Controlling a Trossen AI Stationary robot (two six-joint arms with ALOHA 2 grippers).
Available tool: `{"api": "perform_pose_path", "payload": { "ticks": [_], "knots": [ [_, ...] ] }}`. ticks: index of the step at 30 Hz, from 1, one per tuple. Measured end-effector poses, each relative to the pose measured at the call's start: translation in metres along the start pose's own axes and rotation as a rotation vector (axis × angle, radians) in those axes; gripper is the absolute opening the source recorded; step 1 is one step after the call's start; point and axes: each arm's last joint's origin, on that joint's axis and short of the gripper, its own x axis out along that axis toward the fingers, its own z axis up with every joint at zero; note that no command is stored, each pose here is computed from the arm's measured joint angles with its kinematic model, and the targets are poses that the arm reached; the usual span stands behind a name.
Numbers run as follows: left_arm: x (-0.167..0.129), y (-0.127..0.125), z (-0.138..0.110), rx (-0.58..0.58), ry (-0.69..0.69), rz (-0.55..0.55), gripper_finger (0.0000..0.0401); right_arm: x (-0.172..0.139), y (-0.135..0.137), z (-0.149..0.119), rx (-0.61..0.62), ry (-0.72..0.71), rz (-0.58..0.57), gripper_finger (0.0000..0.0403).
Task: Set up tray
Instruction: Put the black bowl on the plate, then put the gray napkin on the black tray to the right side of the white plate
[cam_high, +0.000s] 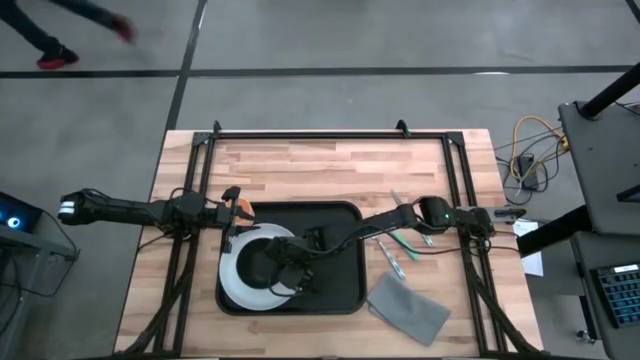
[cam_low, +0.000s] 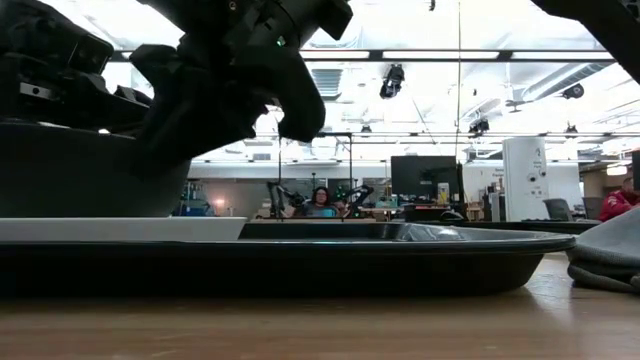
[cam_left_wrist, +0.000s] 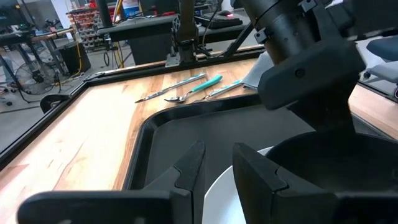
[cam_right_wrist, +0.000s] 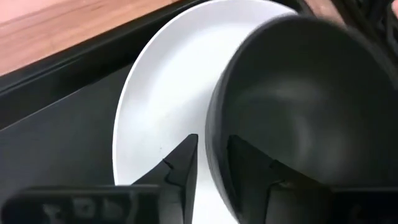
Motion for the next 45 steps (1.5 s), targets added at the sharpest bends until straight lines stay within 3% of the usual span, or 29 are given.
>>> {"api": "perform_pose_path", "payload": {
  "ticks": [13,32,45],
  "knots": [
    [0.000,0.000,0.000,0.000,0.000,0.000,0.0062,-0.009,-0.005,0.008,0.008,-0.006,-0.010,0.0109],
    [0.000,0.000,0.000,0.000,0.001,0.000,0.0062,-0.035,-0.009,0.022,0.071,0.065,0.025,0.0103],
    [0.000,0.000,0.000,0.000,0.000,0.000,0.0062,-0.055,0.004,0.010,0.282,0.285,0.092,0.0097]
  ]
}}
